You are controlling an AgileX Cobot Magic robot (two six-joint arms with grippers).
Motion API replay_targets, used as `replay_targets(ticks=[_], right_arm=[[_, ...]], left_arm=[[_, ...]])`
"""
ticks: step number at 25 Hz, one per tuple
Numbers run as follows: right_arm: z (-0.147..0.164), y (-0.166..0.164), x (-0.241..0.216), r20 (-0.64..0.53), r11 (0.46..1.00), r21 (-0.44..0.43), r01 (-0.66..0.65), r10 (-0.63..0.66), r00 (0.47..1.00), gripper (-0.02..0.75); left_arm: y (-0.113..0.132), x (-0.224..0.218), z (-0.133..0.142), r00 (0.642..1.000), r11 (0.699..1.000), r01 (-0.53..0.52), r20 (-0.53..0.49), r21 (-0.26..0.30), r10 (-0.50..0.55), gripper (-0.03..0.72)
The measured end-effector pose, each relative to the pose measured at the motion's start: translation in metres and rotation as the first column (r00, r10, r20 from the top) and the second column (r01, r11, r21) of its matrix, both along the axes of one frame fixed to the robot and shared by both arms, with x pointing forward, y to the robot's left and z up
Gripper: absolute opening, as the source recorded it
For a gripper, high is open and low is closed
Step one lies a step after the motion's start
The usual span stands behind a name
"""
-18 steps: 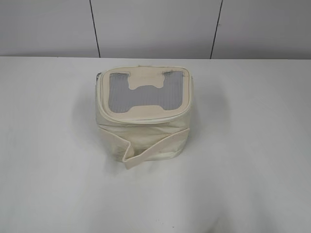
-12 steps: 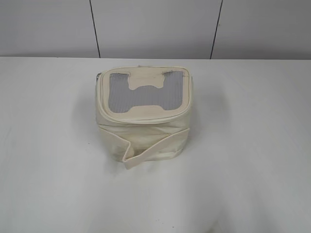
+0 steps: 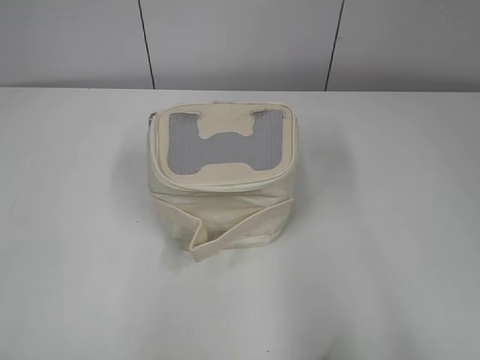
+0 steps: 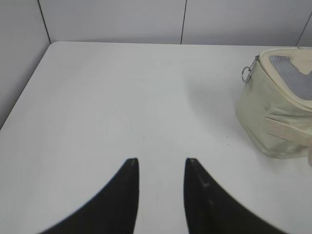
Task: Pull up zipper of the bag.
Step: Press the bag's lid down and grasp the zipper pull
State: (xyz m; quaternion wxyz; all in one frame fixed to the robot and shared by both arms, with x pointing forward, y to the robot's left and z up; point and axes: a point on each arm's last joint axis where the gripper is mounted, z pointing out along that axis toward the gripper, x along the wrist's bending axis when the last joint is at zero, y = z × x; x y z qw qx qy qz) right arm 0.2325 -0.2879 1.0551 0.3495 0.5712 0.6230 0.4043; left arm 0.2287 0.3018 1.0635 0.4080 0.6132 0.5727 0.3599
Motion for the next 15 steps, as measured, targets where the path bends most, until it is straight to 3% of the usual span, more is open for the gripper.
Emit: replay_targets(ticks=[7, 11, 15], right_arm=[[0.012, 0.019, 0.030, -0.037, 0.976, 0.133, -0.172, 0.178, 0.983, 0.580], [0.026, 0.034, 0.085, 0.002, 0.912, 0.198, -0.359, 0.365, 0.931, 0.580], [0.029, 0.045, 0.164, -0.034, 0.840, 0.259, -0.476, 0.501, 0.865, 0.580]], left_arm=[[0.000, 0.000, 0.000, 1.000, 1.000, 0.000, 0.000, 0.000, 0.000, 0.248], [0.000, 0.000, 0.000, 1.000, 1.000, 0.000, 0.000, 0.000, 0.000, 0.248], [0.000, 0.000, 0.000, 1.000, 1.000, 0.000, 0.000, 0.000, 0.000, 0.248]])
